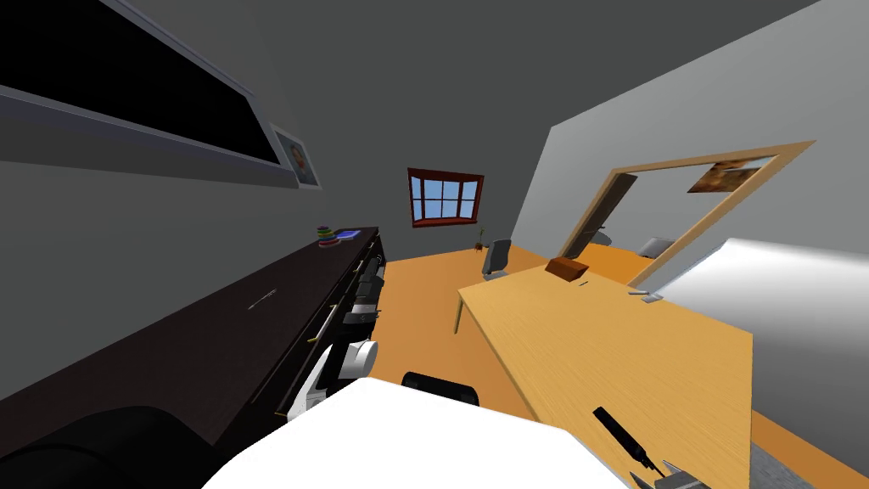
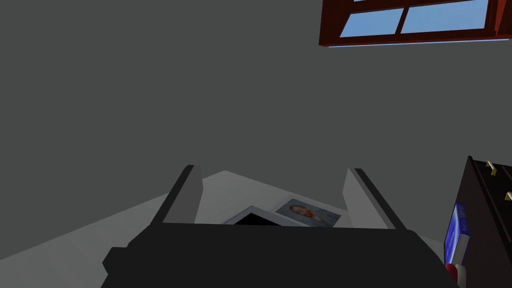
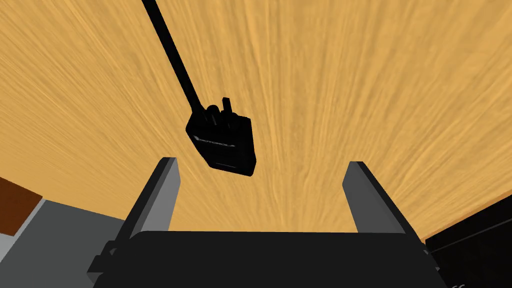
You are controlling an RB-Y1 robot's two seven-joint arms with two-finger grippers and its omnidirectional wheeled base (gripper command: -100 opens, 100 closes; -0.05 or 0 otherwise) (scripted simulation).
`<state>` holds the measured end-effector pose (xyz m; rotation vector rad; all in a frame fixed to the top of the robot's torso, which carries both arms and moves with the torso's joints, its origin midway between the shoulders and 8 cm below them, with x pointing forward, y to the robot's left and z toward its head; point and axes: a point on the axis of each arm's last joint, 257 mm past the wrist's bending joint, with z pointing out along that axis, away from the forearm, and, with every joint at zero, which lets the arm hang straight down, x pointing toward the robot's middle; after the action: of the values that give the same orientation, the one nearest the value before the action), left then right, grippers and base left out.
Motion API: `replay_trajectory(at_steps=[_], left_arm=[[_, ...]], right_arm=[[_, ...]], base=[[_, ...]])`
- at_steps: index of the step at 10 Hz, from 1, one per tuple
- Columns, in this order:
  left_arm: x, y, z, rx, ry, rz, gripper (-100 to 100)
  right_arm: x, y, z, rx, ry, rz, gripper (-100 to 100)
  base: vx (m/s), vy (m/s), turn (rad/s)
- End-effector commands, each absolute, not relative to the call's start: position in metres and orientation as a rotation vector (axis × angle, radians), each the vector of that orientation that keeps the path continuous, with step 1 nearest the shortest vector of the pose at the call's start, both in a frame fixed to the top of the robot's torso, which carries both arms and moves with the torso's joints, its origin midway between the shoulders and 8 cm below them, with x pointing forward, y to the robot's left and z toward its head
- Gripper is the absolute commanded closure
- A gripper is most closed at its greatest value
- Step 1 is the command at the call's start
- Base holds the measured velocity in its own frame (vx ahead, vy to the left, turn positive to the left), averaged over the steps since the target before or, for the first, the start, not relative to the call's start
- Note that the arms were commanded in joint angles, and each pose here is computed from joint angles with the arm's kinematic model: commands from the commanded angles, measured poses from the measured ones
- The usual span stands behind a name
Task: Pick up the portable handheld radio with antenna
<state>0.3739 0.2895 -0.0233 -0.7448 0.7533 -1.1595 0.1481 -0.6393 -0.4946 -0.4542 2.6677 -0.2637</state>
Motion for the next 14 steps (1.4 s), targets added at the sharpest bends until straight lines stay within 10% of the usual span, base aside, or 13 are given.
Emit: replay_trajectory(at_steps=[1,9,10,11,14], left_arm=[[0.374,0.290,-0.023,-0.745,0.753,-1.159,0],[0.374,0.290,-0.023,-0.745,0.753,-1.159,0],[0.374,0.290,-0.023,-0.745,0.753,-1.159,0],[0.374,0.290,-0.023,-0.745,0.753,-1.160,0],[0.374,0.290,-0.023,-0.745,0.753,-1.160,0]], right_arm=[[0.143,-0.645,-0.497,-0.464,2.682,-0.279,-100],[0.107,-0.657,-0.509,-0.531,2.756,-0.337,-100],[0.106,-0.658,-0.509,-0.534,2.757,-0.340,0],[0.103,-0.651,-0.520,-0.490,2.766,-0.347,-100],[0.101,-0.647,-0.526,-0.466,2.771,-0.349,-100]], base=[[0.035,-0.024,0.035],[0.041,-0.021,0.045],[0.005,-0.003,0.000],[-0.037,-0.038,0.227],[-0.060,-0.068,0.122]])
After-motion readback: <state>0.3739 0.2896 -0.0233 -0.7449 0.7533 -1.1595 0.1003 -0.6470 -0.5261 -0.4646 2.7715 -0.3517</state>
